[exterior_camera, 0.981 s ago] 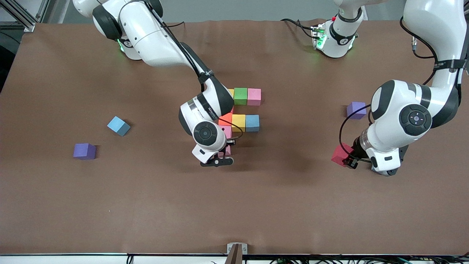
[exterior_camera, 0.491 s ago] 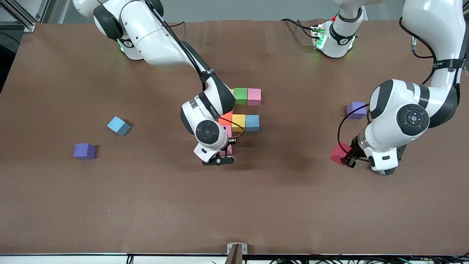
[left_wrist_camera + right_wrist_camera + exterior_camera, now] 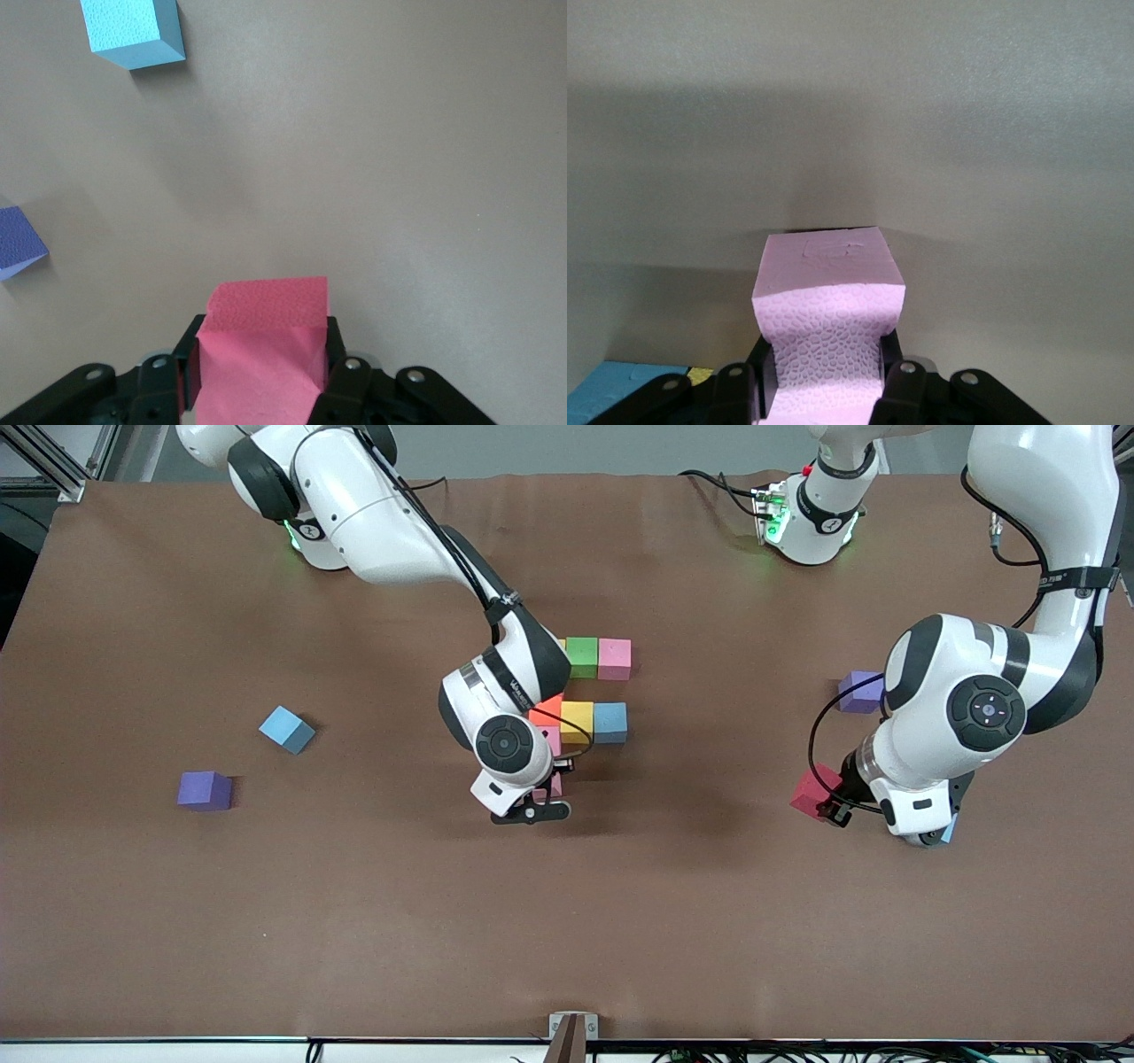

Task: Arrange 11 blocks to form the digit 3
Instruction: 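Release the pink cube with the right gripper while the left gripper carries red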

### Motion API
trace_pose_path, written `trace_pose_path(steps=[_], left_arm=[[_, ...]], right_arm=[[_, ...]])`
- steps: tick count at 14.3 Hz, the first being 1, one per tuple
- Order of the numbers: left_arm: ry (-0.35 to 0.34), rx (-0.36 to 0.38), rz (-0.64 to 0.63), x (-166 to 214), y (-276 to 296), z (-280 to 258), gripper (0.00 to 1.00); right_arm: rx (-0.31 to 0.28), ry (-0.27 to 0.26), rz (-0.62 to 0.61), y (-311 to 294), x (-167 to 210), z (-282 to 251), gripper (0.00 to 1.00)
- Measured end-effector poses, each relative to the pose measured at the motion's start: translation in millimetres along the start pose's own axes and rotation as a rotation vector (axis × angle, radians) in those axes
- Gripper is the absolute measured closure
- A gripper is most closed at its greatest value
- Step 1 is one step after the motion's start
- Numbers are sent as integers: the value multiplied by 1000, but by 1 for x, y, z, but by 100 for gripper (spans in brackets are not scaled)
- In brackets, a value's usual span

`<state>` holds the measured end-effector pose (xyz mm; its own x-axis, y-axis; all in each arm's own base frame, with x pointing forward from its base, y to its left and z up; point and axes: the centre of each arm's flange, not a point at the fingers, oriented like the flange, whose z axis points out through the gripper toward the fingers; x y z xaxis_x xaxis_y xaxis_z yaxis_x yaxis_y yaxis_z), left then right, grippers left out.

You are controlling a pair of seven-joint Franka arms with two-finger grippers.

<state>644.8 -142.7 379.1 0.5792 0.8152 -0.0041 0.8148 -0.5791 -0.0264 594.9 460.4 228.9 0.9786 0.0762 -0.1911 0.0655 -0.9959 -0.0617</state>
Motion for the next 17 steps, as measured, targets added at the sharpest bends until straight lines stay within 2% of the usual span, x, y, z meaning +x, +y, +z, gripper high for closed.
trace_pose_path(steps=[1,3,6,7,10,12,14,17], left_arm=[[-2,-2,0,-4,2,-1,47],[-4,-4,2,-14,5,-2,47],[-4,-4,6,-18,7,-1,47],[-4,-4,5,-18,7,-1,47],[-10,2,7,-19,7,2,47],[-26,10,-3,-36,15,12,47],[-35,-1,-33,-68,31,24,47],[-56,-61,-98,-121,61,43,47]], right_arm=[[0,0,0,0,0,0,50],[0,1,0,0,0,0,41],[1,5,1,0,1,-1,8],[3,10,2,1,2,-4,0],[16,36,8,3,7,-24,0],[16,32,33,19,12,-50,0],[23,32,93,61,26,-90,0],[46,36,241,172,50,-162,0]])
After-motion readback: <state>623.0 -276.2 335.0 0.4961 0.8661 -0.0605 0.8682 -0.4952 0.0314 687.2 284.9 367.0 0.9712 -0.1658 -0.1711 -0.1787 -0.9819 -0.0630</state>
